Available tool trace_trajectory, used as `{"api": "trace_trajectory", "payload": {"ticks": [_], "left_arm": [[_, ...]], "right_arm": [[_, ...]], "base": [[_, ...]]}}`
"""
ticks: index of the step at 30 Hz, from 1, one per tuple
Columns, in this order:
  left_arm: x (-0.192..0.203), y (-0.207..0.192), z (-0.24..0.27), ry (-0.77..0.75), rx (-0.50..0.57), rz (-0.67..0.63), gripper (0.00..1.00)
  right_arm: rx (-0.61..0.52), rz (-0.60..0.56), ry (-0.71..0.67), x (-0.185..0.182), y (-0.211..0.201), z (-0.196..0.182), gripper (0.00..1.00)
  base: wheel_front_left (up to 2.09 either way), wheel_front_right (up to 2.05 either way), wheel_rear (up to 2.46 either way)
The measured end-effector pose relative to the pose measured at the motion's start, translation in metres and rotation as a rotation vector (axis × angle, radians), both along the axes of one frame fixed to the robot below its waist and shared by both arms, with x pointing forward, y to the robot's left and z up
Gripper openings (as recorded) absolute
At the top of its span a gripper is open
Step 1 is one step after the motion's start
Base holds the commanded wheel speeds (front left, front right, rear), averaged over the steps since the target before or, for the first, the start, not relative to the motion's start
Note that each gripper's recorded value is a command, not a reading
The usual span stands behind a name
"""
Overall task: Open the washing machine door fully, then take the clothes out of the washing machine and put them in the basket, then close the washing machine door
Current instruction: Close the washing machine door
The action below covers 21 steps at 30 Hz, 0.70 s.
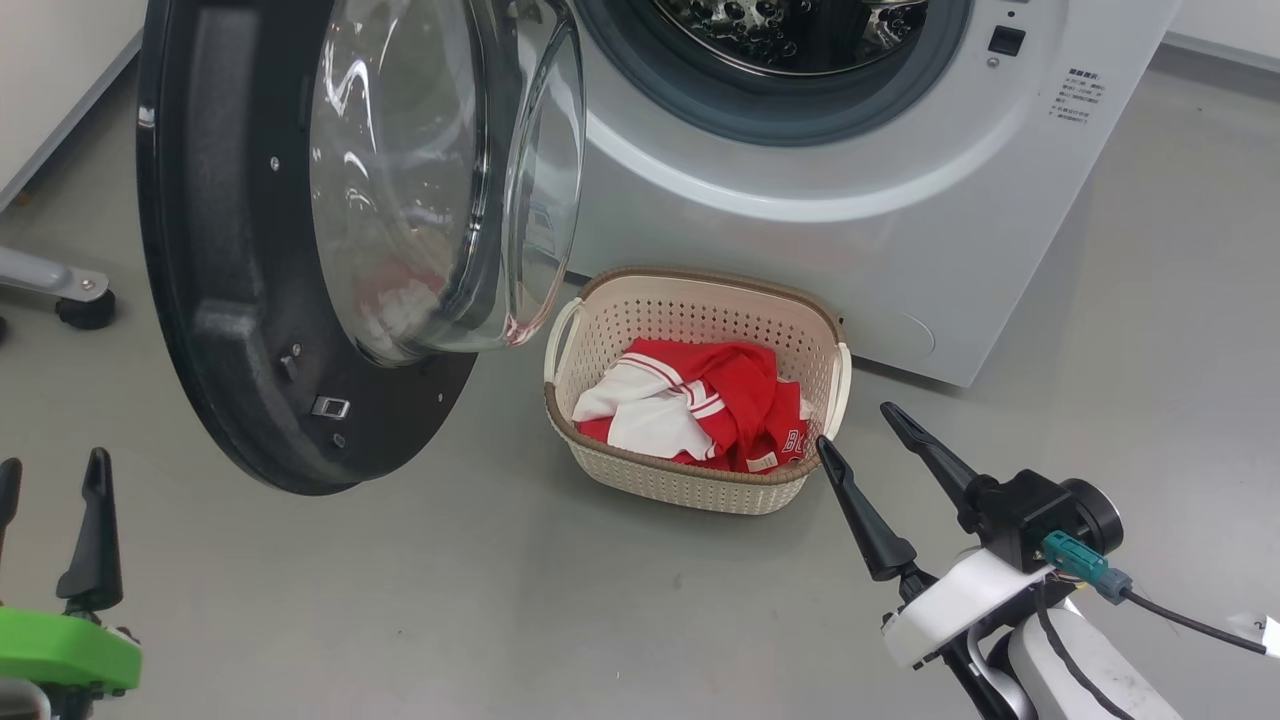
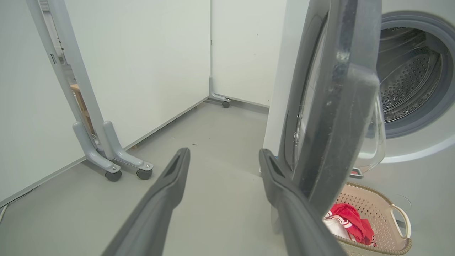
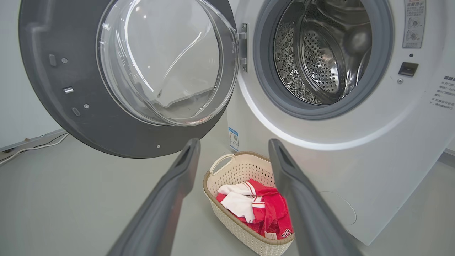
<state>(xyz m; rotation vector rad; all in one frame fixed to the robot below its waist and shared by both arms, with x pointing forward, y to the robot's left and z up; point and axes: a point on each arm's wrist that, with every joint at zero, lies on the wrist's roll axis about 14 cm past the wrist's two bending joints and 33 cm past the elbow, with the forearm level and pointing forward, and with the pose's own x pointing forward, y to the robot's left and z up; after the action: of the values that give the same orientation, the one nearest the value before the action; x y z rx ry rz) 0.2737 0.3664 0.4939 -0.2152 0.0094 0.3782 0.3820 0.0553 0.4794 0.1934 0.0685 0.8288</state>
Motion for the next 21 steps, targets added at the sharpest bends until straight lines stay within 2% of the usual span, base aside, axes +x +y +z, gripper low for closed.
{"api": "trace_trajectory", "payload": {"ticks": [10, 11, 12, 13, 21], "left_arm": [[-0.0007, 0.0023, -0.0044, 0.010, -0.002, 0.003, 1.00], [-0.0006, 0.0027, -0.0043, 0.010, -0.001, 0.003, 0.95], [-0.0001, 0.0031, -0.0042, 0.011, 0.000, 0.003, 0.33], [0.0004, 0.0029, -0.0041, 0.012, 0.002, 0.000, 0.00], [0.0065, -0.0011, -0.0014, 0.018, 0.018, -0.037, 0.00]], "right_arm": [[0.000, -0.001, 0.004, 0.0004, -0.0003, -0.0012, 1.00], [0.000, -0.001, 0.004, 0.0005, -0.0004, -0.0013, 1.00], [0.000, -0.002, 0.004, 0.0005, -0.0004, -0.0014, 1.00], [0.000, -0.002, 0.004, 0.0005, -0.0005, -0.0015, 1.00], [0.000, -0.004, 0.007, 0.0009, -0.0011, -0.0020, 1.00]], "base": [[0.00, 0.00, 0.00], [0.00, 0.00, 0.00], [0.00, 0.00, 0.00], [0.00, 0.00, 0.00], [0.00, 0.00, 0.00]]}}
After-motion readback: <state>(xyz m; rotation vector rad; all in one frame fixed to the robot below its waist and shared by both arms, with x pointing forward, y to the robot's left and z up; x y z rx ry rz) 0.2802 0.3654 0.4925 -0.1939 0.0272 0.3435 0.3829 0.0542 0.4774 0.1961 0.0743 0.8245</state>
